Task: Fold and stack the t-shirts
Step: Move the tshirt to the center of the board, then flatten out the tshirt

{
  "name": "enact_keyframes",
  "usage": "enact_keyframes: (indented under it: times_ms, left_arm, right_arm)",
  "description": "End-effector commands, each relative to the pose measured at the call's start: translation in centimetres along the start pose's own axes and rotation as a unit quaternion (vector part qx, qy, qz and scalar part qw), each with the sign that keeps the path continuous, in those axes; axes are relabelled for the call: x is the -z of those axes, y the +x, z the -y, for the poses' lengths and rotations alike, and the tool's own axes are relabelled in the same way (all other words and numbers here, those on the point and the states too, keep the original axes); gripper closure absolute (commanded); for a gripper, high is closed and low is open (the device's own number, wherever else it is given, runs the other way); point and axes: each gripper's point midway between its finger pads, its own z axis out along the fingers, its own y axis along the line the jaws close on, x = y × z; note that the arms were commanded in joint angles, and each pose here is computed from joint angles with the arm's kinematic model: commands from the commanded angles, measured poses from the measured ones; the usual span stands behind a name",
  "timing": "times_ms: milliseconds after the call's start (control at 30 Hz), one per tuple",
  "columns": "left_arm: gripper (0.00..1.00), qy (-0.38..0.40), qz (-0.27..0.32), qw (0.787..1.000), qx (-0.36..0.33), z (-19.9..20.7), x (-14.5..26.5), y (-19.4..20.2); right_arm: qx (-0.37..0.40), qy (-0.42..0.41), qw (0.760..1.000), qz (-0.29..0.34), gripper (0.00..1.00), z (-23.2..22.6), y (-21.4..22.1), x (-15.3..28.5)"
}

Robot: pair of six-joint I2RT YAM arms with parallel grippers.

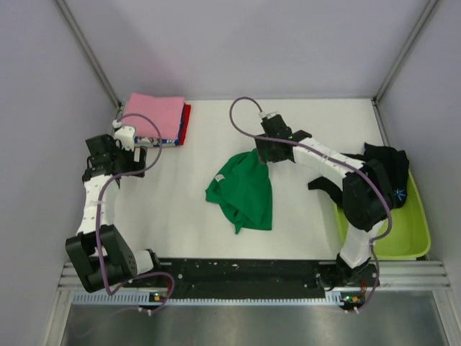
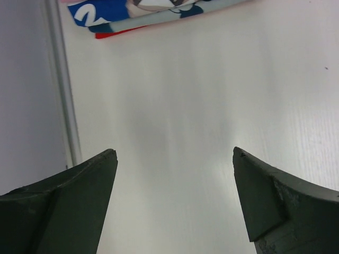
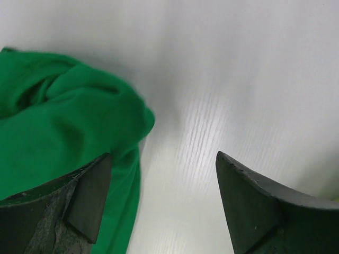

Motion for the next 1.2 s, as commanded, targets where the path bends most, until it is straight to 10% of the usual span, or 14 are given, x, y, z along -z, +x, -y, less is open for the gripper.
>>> enact_keyframes:
  times_ms: [0,233,500,833,1167]
  left_arm:
    - [0.07,0.074,0.016,0.997,-0.004,2.8,0.8,-0.7]
    - [0.07,0.093,0.012,0.996,-0.002,3.8,0.9,-0.3]
    - [0.07,0.073,-0.017,0.997,-0.012,3.2,1.6,0.9]
    - [0.07,0.090,-0.006,0.996,-0.010,3.7,2.1,0.0]
    - [0.08,0.194,0.036,0.979,-0.048,7.9,3.3,-1.8]
  right_arm:
    - [0.076,-0.002,0.996,0.051,0.22,-2.4,0.8,7.7]
    - [0.264,-0.198,0.940,0.083,0.25,-16.2,6.9,10.7]
    - [0.369,-0.158,0.915,0.038,0.35,-20.4,9.3,6.3]
    - [0.349,0.028,0.930,0.112,1.00,-15.8,2.7,6.2]
    - [0.263,-0.174,0.897,0.309,1.00,-16.6,-9.2,24.4]
